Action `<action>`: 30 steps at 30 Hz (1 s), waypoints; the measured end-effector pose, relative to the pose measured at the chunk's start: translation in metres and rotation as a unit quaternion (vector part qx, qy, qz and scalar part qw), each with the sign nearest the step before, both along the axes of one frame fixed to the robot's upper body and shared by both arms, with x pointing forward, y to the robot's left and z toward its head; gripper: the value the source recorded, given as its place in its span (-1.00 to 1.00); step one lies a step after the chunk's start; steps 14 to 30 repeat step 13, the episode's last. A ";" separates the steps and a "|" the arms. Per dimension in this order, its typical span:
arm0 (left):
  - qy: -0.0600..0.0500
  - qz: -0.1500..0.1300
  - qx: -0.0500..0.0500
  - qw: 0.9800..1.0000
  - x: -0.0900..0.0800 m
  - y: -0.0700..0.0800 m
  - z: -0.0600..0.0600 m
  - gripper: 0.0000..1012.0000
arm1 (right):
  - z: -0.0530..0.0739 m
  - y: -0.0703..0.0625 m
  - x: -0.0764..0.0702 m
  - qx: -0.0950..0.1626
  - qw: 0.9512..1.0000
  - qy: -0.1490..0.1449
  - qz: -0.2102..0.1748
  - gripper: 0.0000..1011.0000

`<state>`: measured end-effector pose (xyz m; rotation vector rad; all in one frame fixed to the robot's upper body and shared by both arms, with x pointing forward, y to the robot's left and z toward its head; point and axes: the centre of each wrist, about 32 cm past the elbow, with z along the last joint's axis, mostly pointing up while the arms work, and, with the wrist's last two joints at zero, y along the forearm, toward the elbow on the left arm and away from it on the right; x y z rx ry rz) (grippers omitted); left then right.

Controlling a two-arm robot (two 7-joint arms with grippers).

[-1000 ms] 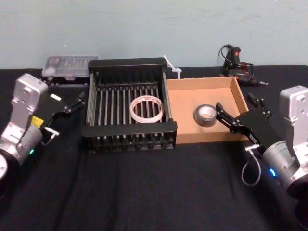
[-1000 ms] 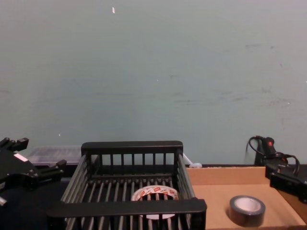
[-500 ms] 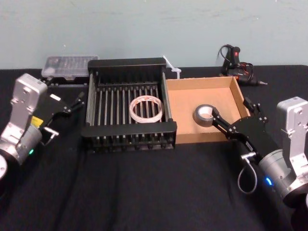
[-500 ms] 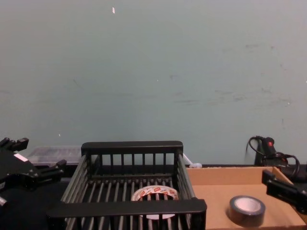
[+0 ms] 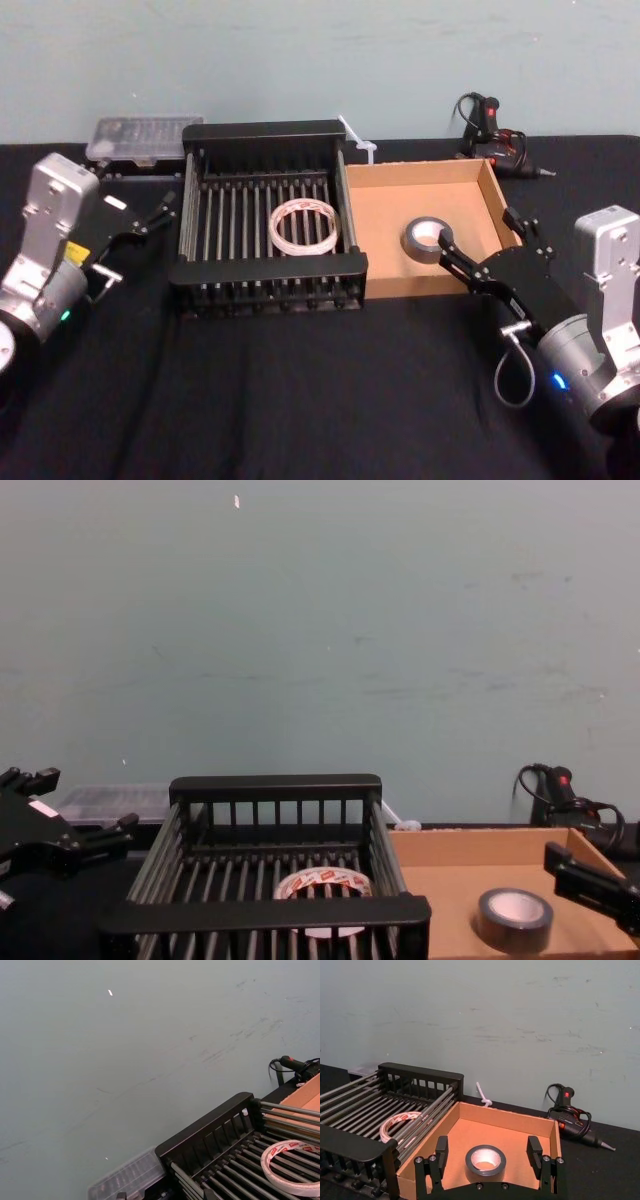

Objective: Pick up the white tape and place it into the black box , Pick up the silver tape and place it into the brown box.

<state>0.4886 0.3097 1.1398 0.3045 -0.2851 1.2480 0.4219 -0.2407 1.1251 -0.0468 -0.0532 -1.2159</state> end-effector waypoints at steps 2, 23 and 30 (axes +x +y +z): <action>0.000 0.000 0.000 1.000 0.000 0.000 0.000 0.98 | 0.000 0.000 0.000 0.000 1.000 0.000 0.000 0.98; 0.000 0.000 0.000 1.000 0.000 0.000 0.000 0.98 | 0.000 0.001 0.000 0.001 1.000 0.000 -0.002 0.98; 0.000 0.000 0.000 1.000 0.000 0.000 0.000 0.98 | 0.000 0.001 0.000 0.001 1.000 0.000 -0.002 0.98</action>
